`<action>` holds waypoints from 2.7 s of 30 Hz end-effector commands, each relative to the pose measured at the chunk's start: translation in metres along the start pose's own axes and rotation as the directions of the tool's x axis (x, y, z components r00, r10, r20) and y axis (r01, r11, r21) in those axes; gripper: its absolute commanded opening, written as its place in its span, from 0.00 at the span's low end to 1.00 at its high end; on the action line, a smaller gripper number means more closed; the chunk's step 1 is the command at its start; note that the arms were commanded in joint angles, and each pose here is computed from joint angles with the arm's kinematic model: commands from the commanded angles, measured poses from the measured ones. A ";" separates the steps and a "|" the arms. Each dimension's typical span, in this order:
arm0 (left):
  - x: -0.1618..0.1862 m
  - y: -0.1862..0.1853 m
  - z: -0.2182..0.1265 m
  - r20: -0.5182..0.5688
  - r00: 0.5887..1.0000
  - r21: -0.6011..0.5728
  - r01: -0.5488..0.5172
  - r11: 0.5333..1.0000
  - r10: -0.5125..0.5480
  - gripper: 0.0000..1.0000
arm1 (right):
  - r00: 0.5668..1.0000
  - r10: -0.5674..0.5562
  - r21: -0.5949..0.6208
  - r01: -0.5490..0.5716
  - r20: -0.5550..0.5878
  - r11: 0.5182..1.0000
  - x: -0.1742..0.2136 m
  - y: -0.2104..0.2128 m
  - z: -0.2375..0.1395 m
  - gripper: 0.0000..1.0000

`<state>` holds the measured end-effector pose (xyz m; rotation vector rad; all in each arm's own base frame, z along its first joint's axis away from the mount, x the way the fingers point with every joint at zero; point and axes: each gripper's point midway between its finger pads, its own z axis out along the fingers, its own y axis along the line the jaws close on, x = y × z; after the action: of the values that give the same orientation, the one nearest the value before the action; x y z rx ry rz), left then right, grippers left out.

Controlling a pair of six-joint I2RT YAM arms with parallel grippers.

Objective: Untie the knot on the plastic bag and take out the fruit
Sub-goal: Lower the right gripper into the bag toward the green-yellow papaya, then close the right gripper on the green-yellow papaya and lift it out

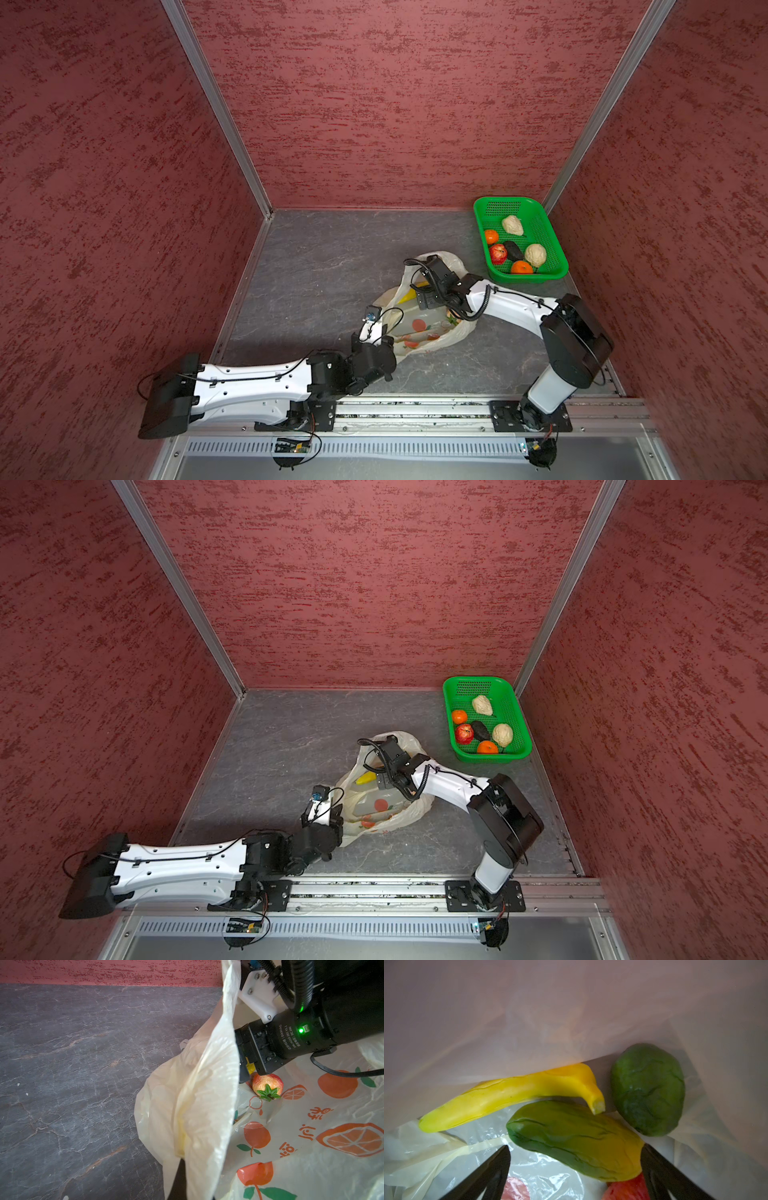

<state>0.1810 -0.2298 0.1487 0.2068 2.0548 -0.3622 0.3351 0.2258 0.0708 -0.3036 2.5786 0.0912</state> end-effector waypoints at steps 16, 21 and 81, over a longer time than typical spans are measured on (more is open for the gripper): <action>-0.006 -0.002 -0.003 0.019 0.999 0.002 0.025 1.000 -0.025 0.00 | 0.986 -0.074 -0.230 0.039 -0.147 0.972 0.041 0.033 0.013 0.98; -0.004 -0.002 -0.003 0.015 1.000 0.004 0.024 1.000 -0.024 0.00 | 0.989 -0.076 -0.184 0.051 -0.130 0.982 0.037 0.028 0.020 0.96; -0.008 0.009 -0.009 0.047 0.998 -0.015 0.032 0.999 -0.031 0.00 | 0.998 -0.051 -0.442 0.060 0.034 0.895 0.017 0.079 -0.172 0.35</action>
<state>0.1782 -0.2245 0.1563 0.1717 2.0321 -0.3870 0.2248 0.2808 0.1909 -0.5466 2.4978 0.6313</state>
